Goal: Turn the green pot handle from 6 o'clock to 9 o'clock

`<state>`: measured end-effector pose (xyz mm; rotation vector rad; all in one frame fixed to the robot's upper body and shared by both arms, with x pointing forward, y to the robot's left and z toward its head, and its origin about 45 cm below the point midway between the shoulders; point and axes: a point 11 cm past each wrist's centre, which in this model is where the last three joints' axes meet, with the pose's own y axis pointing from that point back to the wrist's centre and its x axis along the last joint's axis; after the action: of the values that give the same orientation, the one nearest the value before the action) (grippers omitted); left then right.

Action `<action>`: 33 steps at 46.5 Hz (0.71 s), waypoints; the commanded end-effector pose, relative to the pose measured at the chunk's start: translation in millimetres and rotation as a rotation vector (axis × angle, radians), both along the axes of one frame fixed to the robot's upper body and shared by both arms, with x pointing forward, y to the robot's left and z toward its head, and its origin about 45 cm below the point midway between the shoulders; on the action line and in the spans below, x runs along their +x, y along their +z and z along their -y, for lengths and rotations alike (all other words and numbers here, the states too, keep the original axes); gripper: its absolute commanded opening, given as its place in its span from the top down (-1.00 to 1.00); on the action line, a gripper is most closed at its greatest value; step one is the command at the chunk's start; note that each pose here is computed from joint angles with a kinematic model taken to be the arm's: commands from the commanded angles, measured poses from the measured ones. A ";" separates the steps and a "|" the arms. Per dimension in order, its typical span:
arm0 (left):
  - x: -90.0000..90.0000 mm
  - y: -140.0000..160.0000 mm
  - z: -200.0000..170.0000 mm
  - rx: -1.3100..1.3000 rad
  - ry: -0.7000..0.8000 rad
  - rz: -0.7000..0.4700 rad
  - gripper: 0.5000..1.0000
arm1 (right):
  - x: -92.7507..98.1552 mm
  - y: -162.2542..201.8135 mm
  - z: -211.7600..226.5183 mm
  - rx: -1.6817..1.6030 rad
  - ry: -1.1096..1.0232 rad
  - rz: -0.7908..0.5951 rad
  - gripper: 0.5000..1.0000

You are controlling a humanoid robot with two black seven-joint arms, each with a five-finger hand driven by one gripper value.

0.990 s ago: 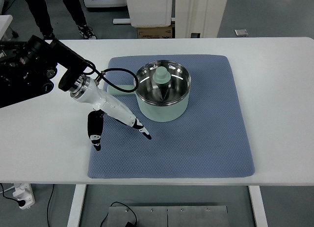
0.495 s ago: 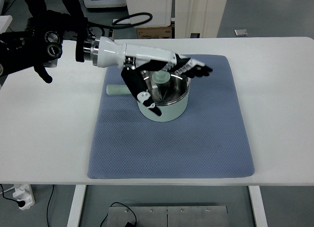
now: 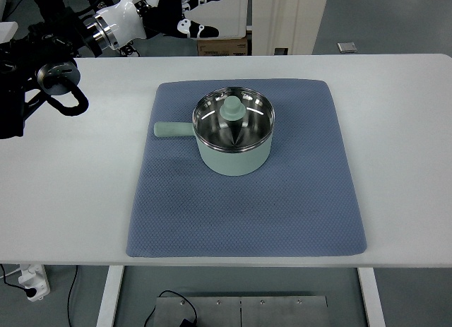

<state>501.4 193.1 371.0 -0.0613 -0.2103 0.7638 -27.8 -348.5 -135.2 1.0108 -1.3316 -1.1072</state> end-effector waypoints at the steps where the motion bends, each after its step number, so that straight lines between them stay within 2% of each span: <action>1: 8.6 -15.4 -10.6 -0.031 0.072 -0.024 -1.00 | 0.1 0.0 -0.1 0.000 0.000 0.000 -1.00; 11: 23.1 -49.4 -30.8 -0.131 0.261 -0.088 -1.00 | 0.2 0.0 -0.1 0.000 -0.001 0.001 -1.00; 33: 22.4 -103.8 -54.8 -0.197 0.561 -0.224 -1.00 | 0.1 0.0 -0.1 0.000 0.000 0.000 -1.00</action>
<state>525.0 245.3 272.5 -0.0935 0.0404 1.3197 -28.0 -348.8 -135.1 1.0096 -1.3316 -1.1070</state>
